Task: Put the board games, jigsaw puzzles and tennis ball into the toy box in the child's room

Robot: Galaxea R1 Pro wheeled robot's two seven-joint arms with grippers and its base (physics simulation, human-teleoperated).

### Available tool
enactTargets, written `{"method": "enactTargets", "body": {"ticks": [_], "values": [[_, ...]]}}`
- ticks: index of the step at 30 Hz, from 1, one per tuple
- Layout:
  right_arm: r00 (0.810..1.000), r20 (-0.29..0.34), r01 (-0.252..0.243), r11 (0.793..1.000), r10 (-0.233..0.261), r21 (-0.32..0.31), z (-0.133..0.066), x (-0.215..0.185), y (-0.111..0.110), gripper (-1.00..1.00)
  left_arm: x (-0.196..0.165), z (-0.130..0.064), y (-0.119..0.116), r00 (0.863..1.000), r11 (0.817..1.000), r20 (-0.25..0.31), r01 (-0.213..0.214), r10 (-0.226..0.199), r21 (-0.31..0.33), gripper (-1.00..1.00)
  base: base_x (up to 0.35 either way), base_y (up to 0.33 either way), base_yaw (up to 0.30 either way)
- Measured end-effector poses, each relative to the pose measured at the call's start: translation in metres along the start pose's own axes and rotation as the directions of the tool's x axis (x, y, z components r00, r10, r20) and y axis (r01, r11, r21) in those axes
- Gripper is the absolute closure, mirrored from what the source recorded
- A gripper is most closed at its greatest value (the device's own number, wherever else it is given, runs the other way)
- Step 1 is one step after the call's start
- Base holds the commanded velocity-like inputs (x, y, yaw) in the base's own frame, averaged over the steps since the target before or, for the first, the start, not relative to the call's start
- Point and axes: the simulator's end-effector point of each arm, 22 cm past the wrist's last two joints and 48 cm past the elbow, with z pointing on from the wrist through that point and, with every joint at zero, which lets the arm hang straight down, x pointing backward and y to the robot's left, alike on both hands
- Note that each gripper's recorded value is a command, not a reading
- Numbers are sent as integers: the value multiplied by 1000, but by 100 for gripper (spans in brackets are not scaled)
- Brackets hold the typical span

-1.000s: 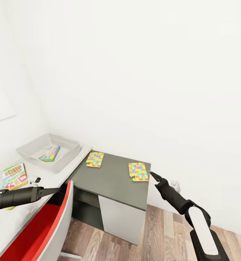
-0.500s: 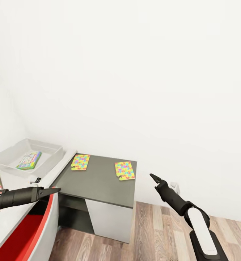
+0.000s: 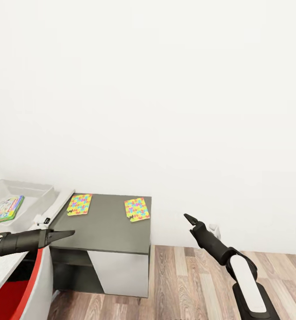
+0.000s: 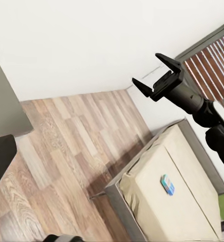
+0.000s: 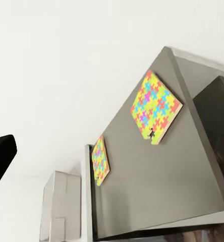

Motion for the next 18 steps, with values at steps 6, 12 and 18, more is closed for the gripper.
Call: {"method": "enactTargets", "body": {"ticks": [6, 12, 18], "values": [[1000, 0, 0, 1000, 0, 0, 0, 0, 0, -100, 0, 0, 0, 1000, 1000, 0, -1, 1, 0, -100, 0, 0, -276], [1000, -2, -2, 1000, 2, 3, 0, 1, -1, -100, 0, 0, 0, 1000, 1000, 0, -5, 5, 0, -100, 0, 0, -276], [1000, -4, -3, 1000, 3, 4, 0, 1, -2, -100, 0, 0, 0, 1000, 1000, 0, -8, 8, 1, -100, 0, 0, -276]]}}
